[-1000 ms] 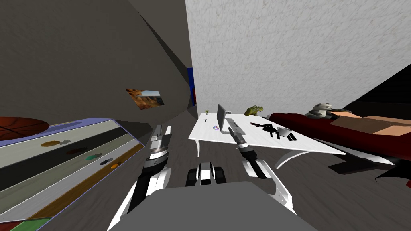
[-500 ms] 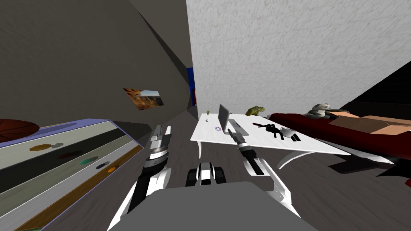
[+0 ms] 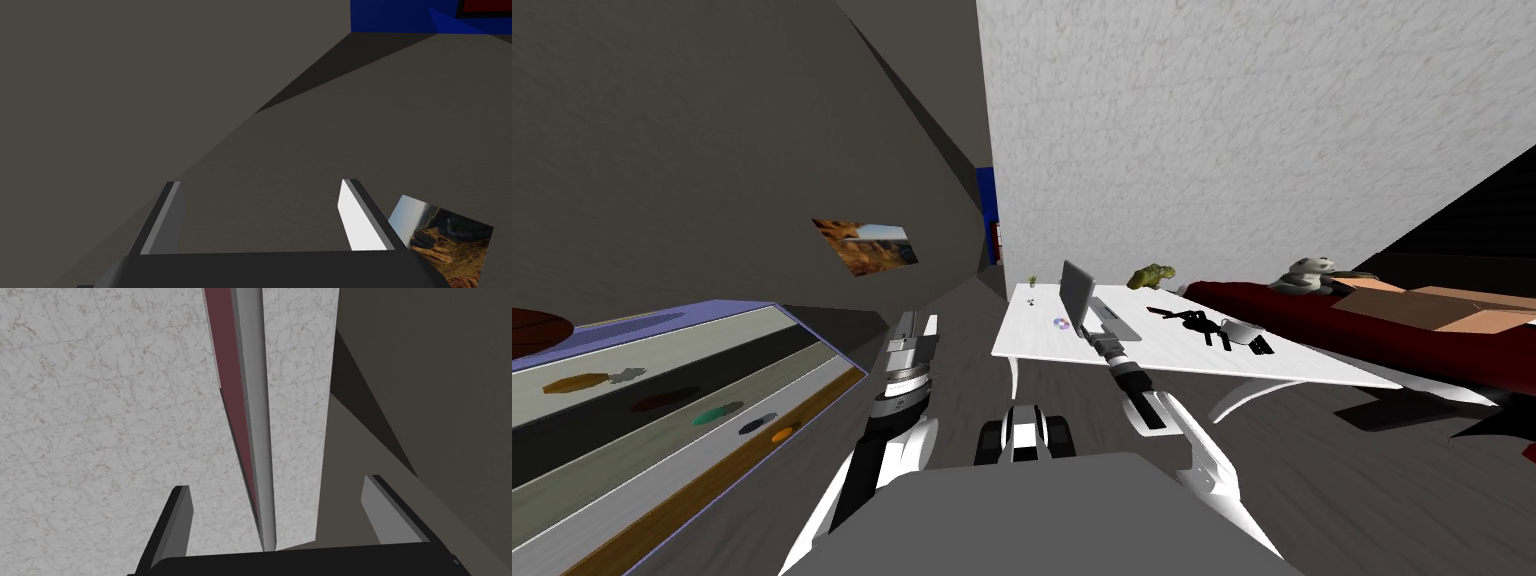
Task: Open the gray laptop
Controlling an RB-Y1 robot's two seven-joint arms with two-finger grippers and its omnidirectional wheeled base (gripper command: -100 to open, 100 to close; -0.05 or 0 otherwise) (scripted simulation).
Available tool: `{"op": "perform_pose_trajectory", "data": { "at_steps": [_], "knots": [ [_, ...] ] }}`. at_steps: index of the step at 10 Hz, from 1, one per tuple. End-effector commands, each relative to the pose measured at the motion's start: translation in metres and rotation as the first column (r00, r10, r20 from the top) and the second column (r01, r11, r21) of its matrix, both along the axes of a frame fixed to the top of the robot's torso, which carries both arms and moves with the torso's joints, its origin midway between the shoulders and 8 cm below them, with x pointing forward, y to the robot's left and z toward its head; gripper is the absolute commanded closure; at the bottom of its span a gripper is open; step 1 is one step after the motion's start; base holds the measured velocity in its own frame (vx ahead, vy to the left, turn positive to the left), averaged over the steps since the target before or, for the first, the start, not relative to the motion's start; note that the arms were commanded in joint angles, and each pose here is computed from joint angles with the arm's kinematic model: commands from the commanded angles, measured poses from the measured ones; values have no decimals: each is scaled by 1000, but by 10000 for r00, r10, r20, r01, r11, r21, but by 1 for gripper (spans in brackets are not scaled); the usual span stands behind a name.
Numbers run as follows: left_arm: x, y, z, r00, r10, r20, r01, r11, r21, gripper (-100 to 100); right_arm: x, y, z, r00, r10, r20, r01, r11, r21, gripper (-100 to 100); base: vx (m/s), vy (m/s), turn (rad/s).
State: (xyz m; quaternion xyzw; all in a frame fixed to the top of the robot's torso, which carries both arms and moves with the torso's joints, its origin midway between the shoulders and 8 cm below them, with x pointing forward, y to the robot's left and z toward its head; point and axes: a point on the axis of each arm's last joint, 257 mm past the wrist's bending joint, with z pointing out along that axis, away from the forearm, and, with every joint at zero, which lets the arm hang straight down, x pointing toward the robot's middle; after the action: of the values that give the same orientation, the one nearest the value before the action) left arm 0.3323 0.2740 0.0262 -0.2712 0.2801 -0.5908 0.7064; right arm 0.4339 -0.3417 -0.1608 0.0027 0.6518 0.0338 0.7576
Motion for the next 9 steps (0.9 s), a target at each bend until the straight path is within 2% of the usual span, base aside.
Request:
{"op": "perform_pose_trajectory", "data": {
  "at_steps": [1, 4, 9],
  "knots": [
    [0, 0, 0, 10000, 0, 0, 0, 10000, 0, 0, 7, -23, -14, 9979, -456, -470, 380, 9878, -1512, -100, 53, 112, -33],
    [0, 0, 0, 10000, 0, 0, 0, 10000, 0, 0, 12, -50, -28, 9902, -1068, -897, 724, 9433, -3240, -100, 73, 110, -29],
    [0, 0, 0, 10000, 0, 0, 0, 10000, 0, 0, 18, -93, -43, 9703, -2070, -1251, 1062, 8293, -5486, -100, 54, 97, -27]
  ]
}}
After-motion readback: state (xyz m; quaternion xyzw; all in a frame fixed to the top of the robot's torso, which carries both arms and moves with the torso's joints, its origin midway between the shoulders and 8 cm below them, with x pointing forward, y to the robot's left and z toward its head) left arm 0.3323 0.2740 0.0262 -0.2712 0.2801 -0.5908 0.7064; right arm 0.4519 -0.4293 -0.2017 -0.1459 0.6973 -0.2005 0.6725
